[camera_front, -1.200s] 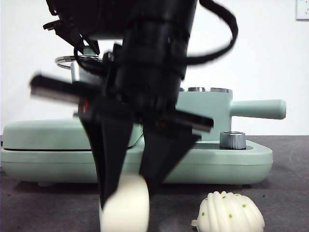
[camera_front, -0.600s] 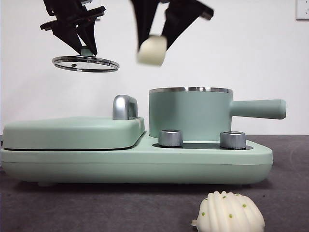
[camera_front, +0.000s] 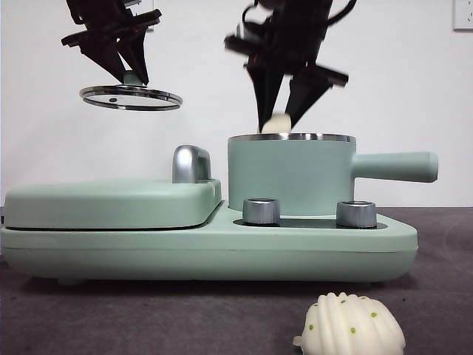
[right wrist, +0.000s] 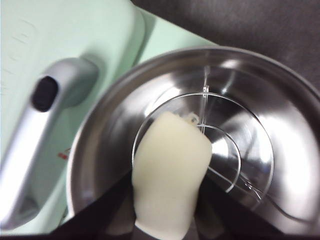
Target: Put the buns in a small steamer
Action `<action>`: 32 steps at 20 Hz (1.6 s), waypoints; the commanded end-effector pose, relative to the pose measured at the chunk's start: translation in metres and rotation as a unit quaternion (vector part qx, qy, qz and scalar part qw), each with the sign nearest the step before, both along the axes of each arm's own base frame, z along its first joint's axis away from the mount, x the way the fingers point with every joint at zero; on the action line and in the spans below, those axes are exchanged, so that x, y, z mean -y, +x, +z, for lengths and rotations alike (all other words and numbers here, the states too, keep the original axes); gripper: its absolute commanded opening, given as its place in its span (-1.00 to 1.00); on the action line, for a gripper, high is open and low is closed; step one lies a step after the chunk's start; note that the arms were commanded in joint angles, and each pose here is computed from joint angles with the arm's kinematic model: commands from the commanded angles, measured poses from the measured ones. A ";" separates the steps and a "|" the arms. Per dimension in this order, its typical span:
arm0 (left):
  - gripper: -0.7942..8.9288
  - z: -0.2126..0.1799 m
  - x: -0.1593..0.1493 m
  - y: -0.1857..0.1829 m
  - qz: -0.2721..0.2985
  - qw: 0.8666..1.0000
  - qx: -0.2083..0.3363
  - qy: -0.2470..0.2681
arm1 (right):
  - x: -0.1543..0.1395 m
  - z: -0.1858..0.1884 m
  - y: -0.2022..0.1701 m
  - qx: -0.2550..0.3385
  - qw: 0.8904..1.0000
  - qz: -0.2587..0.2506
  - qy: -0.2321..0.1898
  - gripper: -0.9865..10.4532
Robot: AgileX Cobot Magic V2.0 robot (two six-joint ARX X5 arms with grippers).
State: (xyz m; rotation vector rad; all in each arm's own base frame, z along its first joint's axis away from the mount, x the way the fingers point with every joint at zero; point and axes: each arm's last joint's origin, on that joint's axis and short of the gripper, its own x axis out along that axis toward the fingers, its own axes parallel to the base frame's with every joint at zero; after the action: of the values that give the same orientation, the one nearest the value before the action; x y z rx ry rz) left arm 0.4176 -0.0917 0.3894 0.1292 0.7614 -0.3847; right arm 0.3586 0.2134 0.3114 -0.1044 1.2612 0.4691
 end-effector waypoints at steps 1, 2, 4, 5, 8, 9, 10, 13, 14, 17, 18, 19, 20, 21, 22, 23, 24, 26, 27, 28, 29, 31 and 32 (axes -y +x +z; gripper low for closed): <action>-0.80 0.010 0.001 0.001 0.000 1.000 0.024 -0.007 | -0.008 -0.012 0.009 -0.005 1.000 0.011 -0.005 -0.58; -0.80 0.010 0.002 0.001 -0.001 1.000 0.024 -0.007 | -0.009 -0.016 0.011 -0.010 1.000 0.012 -0.005 -0.58; -0.80 0.010 0.001 0.001 0.000 1.000 0.024 -0.007 | -0.012 -0.023 0.013 -0.019 1.000 0.018 -0.001 -0.58; -0.80 0.010 0.001 0.001 0.000 1.000 0.024 -0.007 | -0.013 -0.026 0.014 -0.025 0.999 0.022 0.001 -0.58; -0.80 0.010 0.001 0.001 0.000 1.000 0.024 -0.007 | -0.014 -0.036 0.017 -0.038 0.999 0.026 -0.009 -0.58; -0.80 0.010 0.001 0.001 0.000 1.000 0.024 -0.007 | -0.015 -0.040 0.018 -0.042 0.999 0.026 -0.011 -0.58; -0.80 0.010 0.001 0.001 0.000 1.000 0.024 -0.007 | -0.015 -0.041 0.018 -0.043 0.999 0.026 -0.012 -0.58; -0.80 0.010 0.001 0.001 0.000 1.000 0.024 -0.007 | -0.018 -0.040 0.018 -0.040 0.999 0.029 -0.009 -0.43; -0.80 0.010 0.001 0.001 0.000 1.000 0.024 -0.007 | -0.018 -0.040 0.018 -0.040 0.999 0.029 -0.010 -0.35; -0.80 0.010 0.001 0.001 0.000 1.000 0.024 -0.007 | -0.017 -0.040 0.018 -0.041 0.999 0.027 -0.011 -0.21; -0.80 0.010 0.001 0.001 0.000 1.000 0.024 -0.007 | -0.017 -0.040 0.018 -0.042 0.999 0.023 -0.010 -0.15; -0.80 0.010 0.001 0.001 0.000 1.000 0.024 -0.007 | -0.017 -0.039 0.018 -0.042 0.999 0.019 -0.008 -0.12; -0.80 0.010 0.001 0.001 0.000 1.000 0.024 -0.007 | -0.017 -0.038 0.017 -0.042 0.999 0.019 -0.008 -0.10; -0.80 0.010 0.001 0.001 0.000 1.000 0.024 -0.007 | -0.017 -0.035 0.017 -0.039 0.999 0.018 -0.008 -0.10; -0.80 0.010 0.001 0.001 0.000 1.000 0.024 -0.007 | -0.017 -0.032 0.017 -0.035 0.999 0.018 -0.008 -0.09; -0.80 0.010 0.001 0.001 0.000 1.000 0.024 -0.007 | -0.017 -0.028 0.017 -0.031 0.999 0.017 -0.008 -0.09; -0.80 0.010 0.001 0.001 0.000 1.000 0.024 -0.007 | -0.017 -0.023 0.017 -0.026 0.999 0.017 -0.005 -0.08; -0.80 0.010 0.001 0.001 0.000 1.000 0.024 -0.007 | -0.016 -0.012 0.017 -0.017 1.000 0.017 0.000 -0.02; -0.80 0.010 0.001 0.001 0.000 1.000 0.024 -0.007 | -0.016 -0.007 0.016 -0.014 1.000 0.017 0.001 -0.01; -0.80 0.010 0.001 0.001 0.000 1.000 0.024 -0.007 | -0.015 0.000 0.015 -0.012 1.000 0.017 0.002 -0.01; -0.80 0.010 0.001 0.001 0.000 1.000 0.024 -0.007 | -0.013 0.007 0.013 -0.010 1.000 0.017 0.001 -0.01; -0.80 0.010 0.001 0.001 0.000 1.000 0.023 -0.007 | -0.009 0.021 0.008 -0.003 1.000 0.015 -0.008 -0.01; -0.80 0.010 0.001 0.001 0.000 1.000 0.023 -0.007 | -0.008 0.031 0.006 0.010 1.000 0.014 -0.004 -0.01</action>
State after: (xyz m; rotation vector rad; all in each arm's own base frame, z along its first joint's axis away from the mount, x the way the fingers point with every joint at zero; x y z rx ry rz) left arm 0.4175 -0.0917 0.3893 0.1288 0.7622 -0.3845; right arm 0.3685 0.2200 0.3450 -0.1139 1.1787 0.5008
